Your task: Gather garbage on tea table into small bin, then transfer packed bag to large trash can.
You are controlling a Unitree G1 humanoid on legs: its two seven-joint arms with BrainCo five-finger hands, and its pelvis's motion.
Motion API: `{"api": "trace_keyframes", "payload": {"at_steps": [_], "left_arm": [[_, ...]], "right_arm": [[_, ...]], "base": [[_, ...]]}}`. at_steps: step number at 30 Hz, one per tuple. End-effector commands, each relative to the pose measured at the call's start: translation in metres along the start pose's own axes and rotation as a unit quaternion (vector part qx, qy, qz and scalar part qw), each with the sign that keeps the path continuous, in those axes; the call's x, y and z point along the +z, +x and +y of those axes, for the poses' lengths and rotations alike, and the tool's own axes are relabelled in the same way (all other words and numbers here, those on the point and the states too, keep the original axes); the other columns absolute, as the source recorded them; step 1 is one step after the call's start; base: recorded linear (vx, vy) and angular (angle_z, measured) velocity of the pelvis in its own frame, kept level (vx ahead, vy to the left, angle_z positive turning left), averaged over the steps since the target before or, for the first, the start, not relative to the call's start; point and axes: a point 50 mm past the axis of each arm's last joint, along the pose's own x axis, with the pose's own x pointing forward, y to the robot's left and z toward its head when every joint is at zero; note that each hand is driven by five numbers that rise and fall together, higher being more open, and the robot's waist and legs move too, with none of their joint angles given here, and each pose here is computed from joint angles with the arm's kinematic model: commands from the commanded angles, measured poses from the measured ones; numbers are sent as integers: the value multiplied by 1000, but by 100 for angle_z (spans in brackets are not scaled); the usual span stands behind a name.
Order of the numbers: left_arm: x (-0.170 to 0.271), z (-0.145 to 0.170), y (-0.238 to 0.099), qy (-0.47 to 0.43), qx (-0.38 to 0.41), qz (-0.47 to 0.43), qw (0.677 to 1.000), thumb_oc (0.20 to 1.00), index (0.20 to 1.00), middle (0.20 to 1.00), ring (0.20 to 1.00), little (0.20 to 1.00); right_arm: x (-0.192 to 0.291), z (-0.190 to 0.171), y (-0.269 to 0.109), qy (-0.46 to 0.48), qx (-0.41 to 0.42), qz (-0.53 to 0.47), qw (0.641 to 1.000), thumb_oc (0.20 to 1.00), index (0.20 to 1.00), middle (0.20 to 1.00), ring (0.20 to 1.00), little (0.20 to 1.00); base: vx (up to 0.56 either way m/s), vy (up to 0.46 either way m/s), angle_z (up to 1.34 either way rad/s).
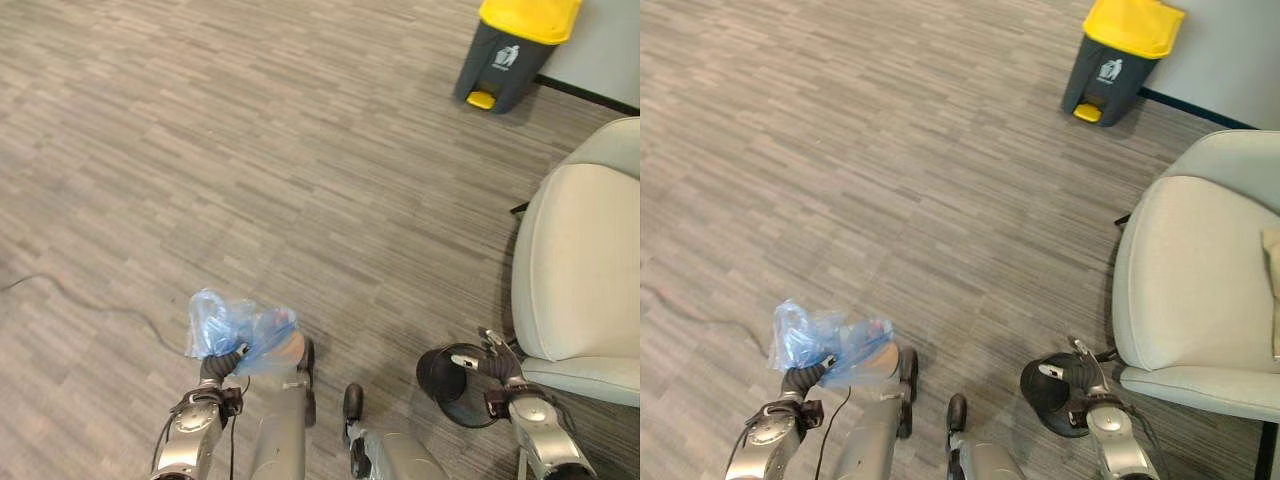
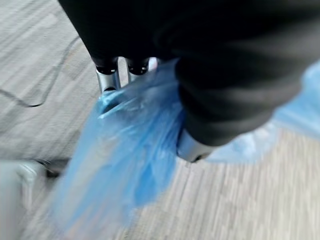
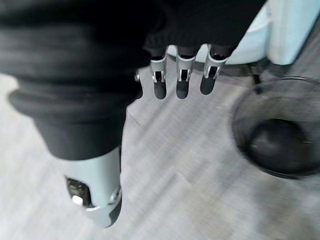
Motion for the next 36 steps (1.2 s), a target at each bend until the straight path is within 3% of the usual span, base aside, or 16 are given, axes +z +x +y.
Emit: {"api": "trace_keyframes", "payload": {"at_steps": [1, 19, 26, 36], "left_arm": [[26, 20, 4, 37, 19, -60, 997, 200, 200, 200, 200, 200], [28, 43, -3, 45, 48, -64, 996, 200, 200, 200, 200, 200], [26, 43, -2, 38, 49, -61, 996, 200, 200, 200, 200, 200], [11, 29, -6, 24, 23, -33, 999, 200, 200, 200, 200, 200]], "right_arm": [[-4, -8, -13, 10, -15, -15, 1000, 1000, 1000, 1000, 1000, 1000], [22, 15, -3, 7, 35, -56, 998, 1000, 1000, 1000, 1000, 1000], [28, 12, -5, -3, 44, -71, 996, 1000, 1000, 1000, 1000, 1000], [9, -8, -14, -23, 18, -44, 999, 1000, 1000, 1000, 1000, 1000]], "base": [[428, 121, -69], [243, 137, -46], [290, -145, -26], [258, -293, 47]]}}
